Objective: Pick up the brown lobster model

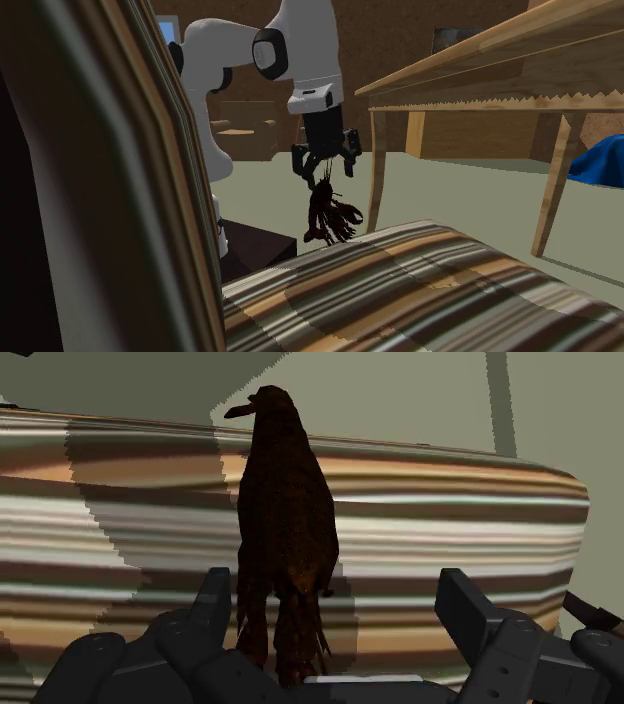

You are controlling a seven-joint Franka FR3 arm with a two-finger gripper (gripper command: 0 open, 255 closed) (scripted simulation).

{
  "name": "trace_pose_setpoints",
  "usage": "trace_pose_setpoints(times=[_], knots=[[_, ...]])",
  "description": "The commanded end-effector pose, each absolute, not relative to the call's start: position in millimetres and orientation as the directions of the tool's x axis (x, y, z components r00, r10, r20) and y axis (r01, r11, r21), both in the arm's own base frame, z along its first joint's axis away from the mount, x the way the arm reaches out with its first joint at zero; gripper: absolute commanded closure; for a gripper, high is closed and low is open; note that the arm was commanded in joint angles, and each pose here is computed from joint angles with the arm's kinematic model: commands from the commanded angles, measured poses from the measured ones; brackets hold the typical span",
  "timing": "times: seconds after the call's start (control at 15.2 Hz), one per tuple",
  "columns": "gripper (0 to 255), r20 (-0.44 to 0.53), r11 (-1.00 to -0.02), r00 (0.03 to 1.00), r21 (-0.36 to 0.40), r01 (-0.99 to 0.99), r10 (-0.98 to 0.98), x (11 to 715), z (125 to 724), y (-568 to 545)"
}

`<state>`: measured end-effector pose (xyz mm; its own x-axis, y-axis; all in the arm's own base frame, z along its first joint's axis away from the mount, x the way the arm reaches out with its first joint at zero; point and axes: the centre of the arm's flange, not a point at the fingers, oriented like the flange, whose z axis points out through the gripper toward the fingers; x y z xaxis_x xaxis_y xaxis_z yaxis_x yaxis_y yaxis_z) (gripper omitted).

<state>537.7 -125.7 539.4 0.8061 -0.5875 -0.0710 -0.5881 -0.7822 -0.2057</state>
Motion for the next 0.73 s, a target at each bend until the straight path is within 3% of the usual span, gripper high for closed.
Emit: trace_pose_setpoints(times=[0.0, 0.66], knots=[[0, -0.096, -0.727, 0.756, -0.218, -0.651, -0.648, 551.9, 531.5, -148.7], [0, -0.111, -0.694, 0.725, -0.225, -0.684, -0.68, 559.1, 486.6, -162.6]])
